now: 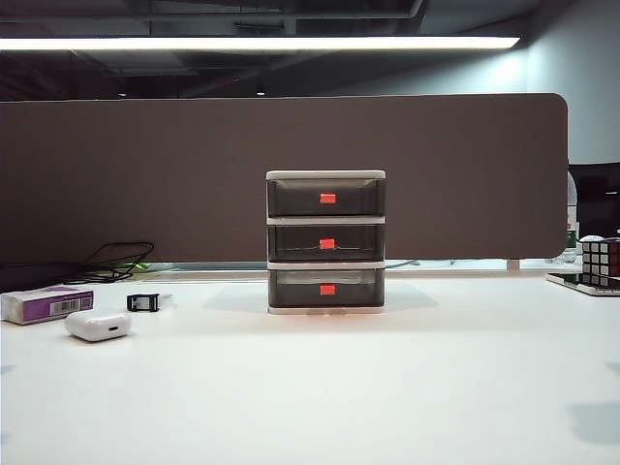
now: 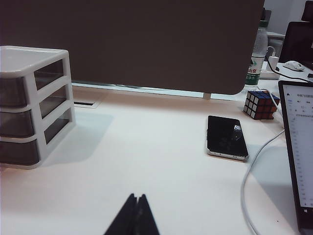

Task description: Open the second layer of the drawer on the table, pick up the earphone case on the table and put it in, and finally close the drawer.

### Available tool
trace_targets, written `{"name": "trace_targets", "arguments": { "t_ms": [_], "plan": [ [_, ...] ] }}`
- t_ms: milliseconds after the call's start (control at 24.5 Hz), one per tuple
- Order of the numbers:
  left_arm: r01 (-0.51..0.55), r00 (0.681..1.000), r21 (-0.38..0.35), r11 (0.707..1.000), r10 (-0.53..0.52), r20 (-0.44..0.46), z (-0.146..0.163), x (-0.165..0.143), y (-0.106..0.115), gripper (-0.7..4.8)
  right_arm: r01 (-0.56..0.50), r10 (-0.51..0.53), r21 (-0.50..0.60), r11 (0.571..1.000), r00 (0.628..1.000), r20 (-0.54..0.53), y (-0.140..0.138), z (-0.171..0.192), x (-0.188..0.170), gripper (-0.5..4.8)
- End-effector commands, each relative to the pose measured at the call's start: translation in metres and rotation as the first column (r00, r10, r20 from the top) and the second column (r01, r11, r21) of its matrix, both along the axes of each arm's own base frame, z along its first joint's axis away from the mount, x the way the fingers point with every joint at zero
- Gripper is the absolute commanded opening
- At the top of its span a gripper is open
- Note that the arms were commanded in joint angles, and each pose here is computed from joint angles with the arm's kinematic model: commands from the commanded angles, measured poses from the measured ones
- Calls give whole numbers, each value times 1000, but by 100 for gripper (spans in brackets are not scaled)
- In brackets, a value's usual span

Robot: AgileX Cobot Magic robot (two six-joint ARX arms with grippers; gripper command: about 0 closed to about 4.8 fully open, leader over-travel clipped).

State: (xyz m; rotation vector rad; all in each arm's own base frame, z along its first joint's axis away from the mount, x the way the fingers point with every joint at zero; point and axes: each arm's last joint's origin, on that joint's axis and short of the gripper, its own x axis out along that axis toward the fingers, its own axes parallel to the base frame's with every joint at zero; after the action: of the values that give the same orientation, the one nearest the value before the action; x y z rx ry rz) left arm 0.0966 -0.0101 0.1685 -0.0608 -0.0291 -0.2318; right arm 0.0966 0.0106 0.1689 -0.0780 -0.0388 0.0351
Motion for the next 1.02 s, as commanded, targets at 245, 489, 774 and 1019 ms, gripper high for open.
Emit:
{"name": "trace_targets", "arguments": {
  "t_ms": [245,489,774,1019],
  "plan": [
    [-4,1000,3,1000,4,13,2,0,0,-5,2,-2,6,1000,1000,10,0,0,0,-1],
    [212,975,-163,963,-219,-28,2,-2,-6,-5,-273,276,81,959,961,-25,8,-3,-1,-1],
    [403,896,-253,879,-435,-85,-2,-6,-12,-5,-619,635,181,764,772,-37,18,-4,-7,-1],
    [451,838,-350,821,-524,-149,-6,-8,-21,-5,-638,660,224,737,751,-32,19,-3,-8,-2]
  ]
}}
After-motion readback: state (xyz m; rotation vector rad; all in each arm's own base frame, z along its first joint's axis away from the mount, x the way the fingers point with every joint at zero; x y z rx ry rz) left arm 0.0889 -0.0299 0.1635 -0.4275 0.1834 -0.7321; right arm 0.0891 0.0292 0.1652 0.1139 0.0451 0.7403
